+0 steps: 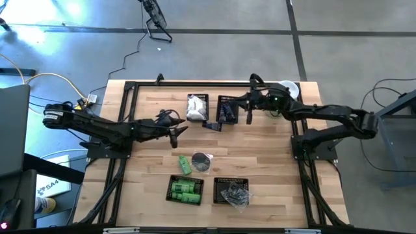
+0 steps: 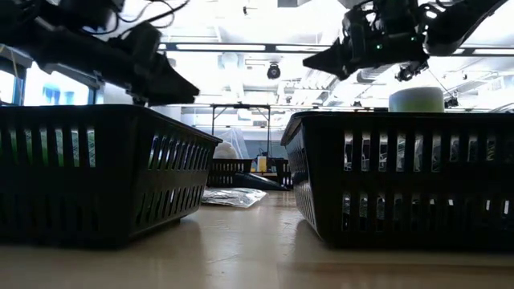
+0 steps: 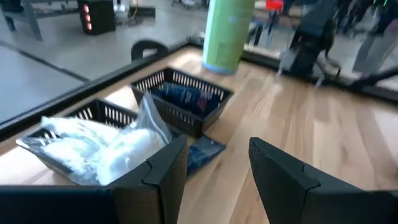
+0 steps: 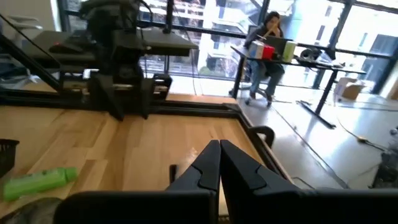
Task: Pick & Place Travel size toiletries
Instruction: Put the blue shave cream into the top right black bin
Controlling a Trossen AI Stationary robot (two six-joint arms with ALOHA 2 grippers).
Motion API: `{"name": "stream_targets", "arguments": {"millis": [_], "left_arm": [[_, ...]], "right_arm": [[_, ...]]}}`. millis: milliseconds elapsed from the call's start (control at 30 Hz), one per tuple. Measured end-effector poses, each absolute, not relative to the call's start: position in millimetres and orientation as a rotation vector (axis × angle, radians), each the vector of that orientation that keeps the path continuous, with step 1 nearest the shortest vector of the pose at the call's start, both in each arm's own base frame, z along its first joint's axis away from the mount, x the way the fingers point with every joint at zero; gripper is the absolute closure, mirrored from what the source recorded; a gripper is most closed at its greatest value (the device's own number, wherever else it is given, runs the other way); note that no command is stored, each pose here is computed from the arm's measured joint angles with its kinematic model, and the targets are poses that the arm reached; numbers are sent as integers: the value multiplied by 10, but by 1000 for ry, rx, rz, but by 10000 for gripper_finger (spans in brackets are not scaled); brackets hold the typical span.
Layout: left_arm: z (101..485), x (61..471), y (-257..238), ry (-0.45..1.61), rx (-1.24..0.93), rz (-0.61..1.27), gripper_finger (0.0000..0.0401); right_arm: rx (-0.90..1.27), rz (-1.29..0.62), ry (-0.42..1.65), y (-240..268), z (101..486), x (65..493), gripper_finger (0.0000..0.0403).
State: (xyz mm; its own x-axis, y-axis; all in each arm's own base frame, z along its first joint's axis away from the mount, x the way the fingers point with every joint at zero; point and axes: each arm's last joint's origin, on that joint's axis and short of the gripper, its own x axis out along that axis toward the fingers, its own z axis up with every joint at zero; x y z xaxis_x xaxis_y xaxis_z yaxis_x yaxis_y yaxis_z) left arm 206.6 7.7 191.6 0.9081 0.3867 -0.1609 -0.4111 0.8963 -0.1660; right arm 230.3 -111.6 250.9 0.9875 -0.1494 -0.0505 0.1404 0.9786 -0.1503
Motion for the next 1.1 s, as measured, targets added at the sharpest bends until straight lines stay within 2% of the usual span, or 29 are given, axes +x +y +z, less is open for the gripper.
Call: {"name": "stream_targets", "arguments": {"millis": [433, 733, 1100], "left_arm": [[1903, 2519, 108, 340, -78, 583, 234], [1801, 2657, 108, 428, -80, 607, 234], [1524, 2801, 85, 416, -323, 582, 234]], "right_arm": [[-217, -172, 79, -1070, 2685, 2067, 400], [-233, -188, 111, -1074, 2659, 2062, 400], [-249, -191, 120, -1075, 2653, 2062, 400]]}}
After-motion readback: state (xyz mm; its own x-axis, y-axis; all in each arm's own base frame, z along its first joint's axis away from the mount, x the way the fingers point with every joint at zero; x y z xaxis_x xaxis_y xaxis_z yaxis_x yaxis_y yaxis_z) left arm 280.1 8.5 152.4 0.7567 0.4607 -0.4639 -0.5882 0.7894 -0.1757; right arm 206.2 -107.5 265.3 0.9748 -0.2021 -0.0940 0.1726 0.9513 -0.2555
